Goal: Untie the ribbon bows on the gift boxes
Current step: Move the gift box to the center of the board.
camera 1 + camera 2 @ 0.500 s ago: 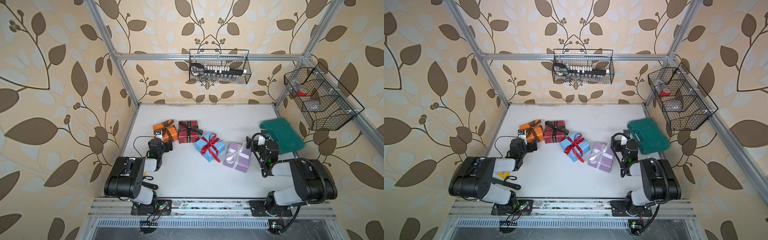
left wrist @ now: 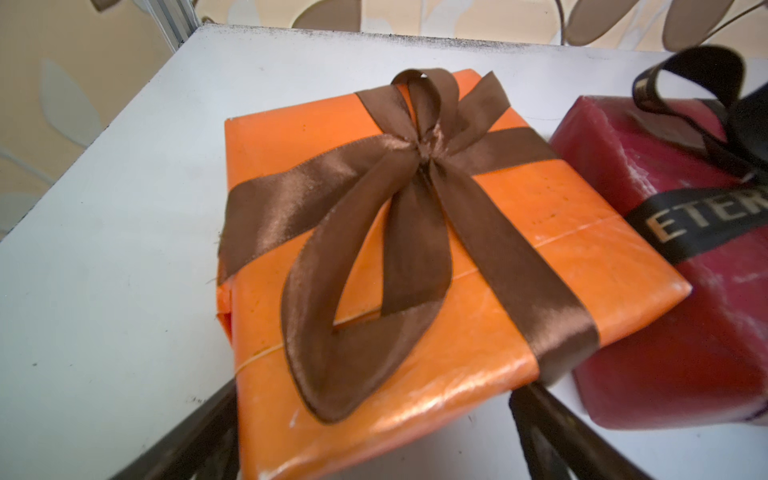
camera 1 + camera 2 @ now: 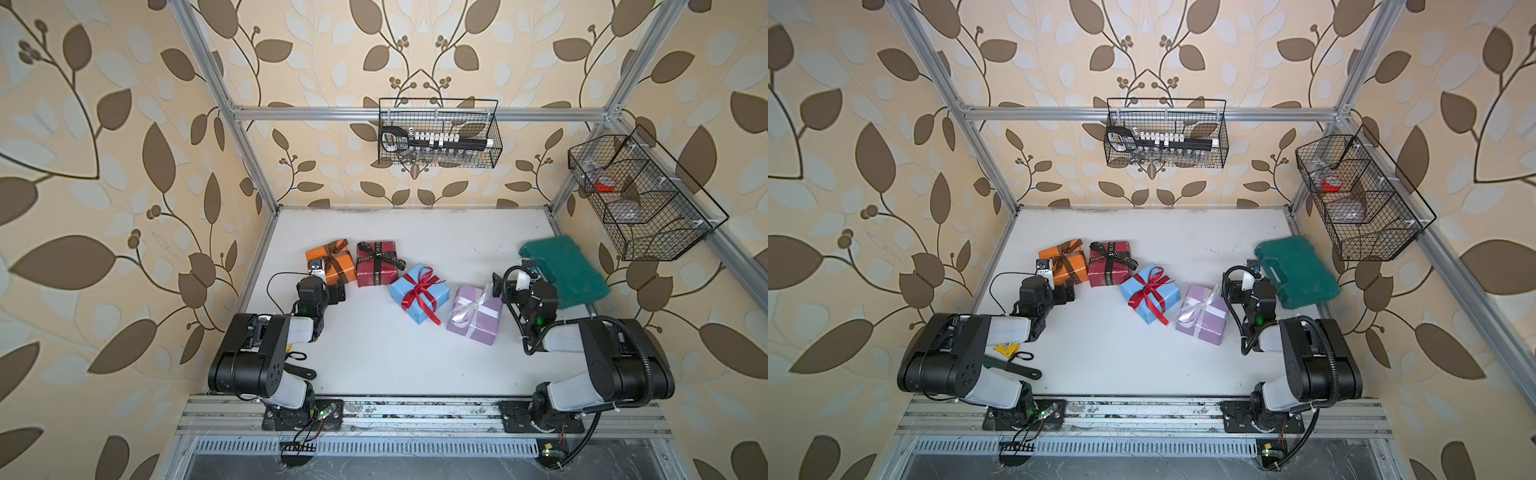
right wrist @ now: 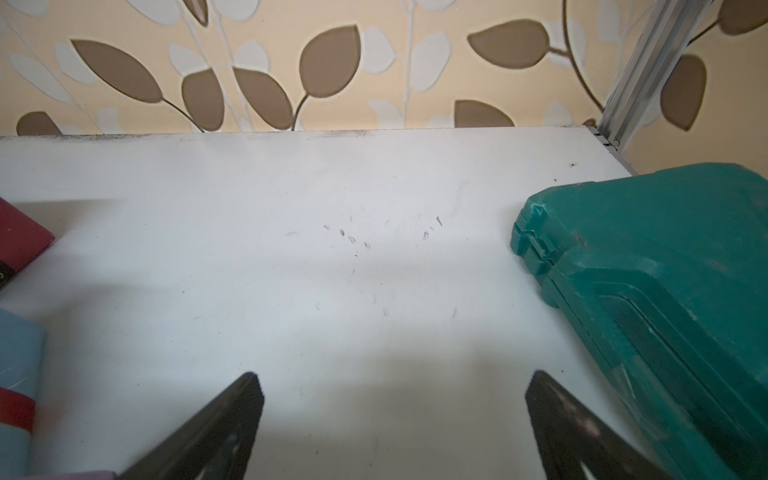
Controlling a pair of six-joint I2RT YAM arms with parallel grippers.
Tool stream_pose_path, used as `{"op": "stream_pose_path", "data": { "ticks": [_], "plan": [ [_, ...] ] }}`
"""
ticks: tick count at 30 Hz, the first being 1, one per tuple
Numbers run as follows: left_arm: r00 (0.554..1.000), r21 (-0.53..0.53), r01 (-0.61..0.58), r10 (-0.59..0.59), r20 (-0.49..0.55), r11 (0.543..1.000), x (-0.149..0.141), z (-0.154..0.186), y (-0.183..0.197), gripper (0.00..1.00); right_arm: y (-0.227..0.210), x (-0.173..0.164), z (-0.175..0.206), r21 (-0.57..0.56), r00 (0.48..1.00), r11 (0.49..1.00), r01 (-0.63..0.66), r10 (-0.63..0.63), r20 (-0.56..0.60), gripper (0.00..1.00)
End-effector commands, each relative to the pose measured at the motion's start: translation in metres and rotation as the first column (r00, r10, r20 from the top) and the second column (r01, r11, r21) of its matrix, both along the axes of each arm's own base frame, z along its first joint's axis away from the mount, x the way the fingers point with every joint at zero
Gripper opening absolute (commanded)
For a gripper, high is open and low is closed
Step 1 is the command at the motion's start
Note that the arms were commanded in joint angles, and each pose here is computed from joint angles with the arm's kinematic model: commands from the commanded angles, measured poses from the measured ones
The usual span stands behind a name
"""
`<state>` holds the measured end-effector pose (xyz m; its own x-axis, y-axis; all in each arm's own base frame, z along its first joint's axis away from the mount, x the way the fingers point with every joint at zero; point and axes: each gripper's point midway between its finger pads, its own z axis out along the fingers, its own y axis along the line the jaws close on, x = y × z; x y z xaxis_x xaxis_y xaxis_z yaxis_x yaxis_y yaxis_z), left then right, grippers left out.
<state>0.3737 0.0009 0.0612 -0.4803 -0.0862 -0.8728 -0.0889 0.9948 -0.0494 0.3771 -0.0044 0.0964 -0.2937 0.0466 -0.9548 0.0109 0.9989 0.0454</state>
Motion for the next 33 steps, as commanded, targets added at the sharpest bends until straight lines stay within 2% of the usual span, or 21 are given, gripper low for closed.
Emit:
{"op": "stream_pose_path", "data": {
  "ticks": [1, 25, 29, 30, 33],
  "plan": [
    [0.999, 0.007, 0.003, -0.003, 0.048, 1.000, 0.011, 0.015, 0.002, 0.99, -0.001, 0.007, 0.008, -0.007, 1.000, 1.000, -0.007, 0.007, 0.026, 1.00],
    [0.999, 0.002, 0.004, -0.004, 0.044, 1.000, 0.011, 0.015, 0.003, 0.99, 0.000, 0.006, 0.010, -0.009, 0.999, 1.000, -0.014, 0.014, 0.034, 0.99],
    [0.998, 0.003, 0.006, -0.007, 0.061, 1.000, 0.011, 0.019, 0.003, 0.99, 0.000, 0.017, 0.020, -0.005, 0.999, 1.000, -0.008, 0.007, -0.040, 0.99],
    [0.998, 0.005, 0.005, -0.006, 0.056, 1.000, 0.014, 0.023, 0.003, 0.99, -0.003, 0.018, 0.025, -0.003, 0.999, 1.000, 0.007, -0.007, -0.049, 0.99],
    [0.999, 0.010, -0.022, 0.022, -0.047, 1.000, 0.023, 0.032, 0.007, 0.99, -0.007, 0.021, 0.035, 0.008, 0.997, 0.999, 0.041, -0.040, -0.070, 1.00]
  ]
}}
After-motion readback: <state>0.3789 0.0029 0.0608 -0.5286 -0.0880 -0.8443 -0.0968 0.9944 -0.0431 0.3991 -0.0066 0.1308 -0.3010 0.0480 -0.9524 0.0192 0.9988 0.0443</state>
